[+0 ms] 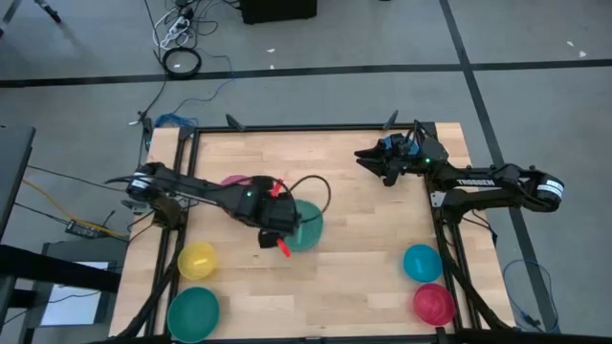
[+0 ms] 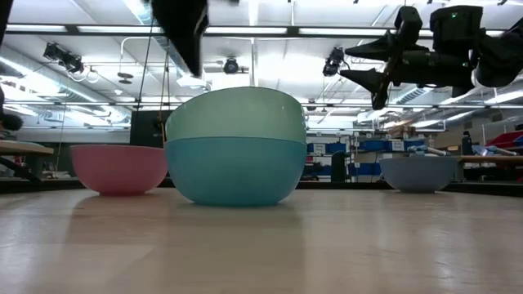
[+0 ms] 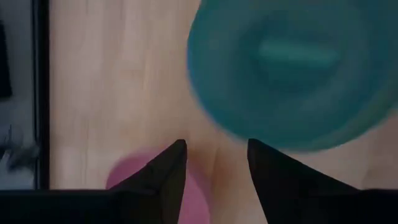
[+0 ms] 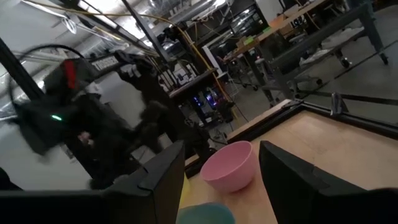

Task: Nest bowls inside each other
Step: Stack the pink bowl on top of the light green bowl

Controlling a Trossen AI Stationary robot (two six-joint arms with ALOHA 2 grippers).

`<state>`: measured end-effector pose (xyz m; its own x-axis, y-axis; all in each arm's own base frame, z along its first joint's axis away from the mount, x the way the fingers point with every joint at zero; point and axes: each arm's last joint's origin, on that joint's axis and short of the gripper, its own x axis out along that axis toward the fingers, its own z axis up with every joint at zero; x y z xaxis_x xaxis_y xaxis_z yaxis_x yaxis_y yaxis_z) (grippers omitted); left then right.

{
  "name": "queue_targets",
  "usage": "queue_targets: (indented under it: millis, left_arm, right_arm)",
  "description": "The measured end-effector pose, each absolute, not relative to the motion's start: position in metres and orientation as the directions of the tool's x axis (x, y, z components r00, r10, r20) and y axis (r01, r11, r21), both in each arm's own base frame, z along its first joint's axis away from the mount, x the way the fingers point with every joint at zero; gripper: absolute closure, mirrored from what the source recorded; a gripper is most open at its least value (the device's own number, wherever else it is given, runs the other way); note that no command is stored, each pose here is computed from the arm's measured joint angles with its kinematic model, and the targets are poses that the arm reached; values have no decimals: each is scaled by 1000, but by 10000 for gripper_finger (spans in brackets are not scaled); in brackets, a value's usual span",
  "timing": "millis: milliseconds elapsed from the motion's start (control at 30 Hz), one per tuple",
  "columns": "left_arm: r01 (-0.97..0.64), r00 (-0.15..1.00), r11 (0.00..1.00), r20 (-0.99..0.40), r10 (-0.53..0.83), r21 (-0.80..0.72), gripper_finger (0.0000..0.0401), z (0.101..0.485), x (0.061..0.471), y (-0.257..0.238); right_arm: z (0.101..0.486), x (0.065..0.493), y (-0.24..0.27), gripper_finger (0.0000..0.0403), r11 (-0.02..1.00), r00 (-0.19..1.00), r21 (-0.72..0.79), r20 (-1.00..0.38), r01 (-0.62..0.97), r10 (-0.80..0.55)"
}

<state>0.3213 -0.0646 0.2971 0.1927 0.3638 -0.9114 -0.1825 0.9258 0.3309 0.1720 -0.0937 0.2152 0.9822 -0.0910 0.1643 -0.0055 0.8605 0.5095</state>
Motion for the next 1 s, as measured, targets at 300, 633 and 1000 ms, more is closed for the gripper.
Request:
queue_targets:
  millis: [300,633,1000]
  left_arm:
    - [-209,-85,895,-919,386,395,223,235,290,-42]
    - [-355,54,907,-964,260,225,223,215,263,-32]
    - [-431,43,877,-966,254,212,250,176,253,-14]
  right_arm:
    - [215,172,-94,206,860,982,511,163,-5,-91]
    - [218,173,-95,207,856,981,517,167,-1,-100]
    - [225,176,-97,209,857,980,516,174,-4,-100]
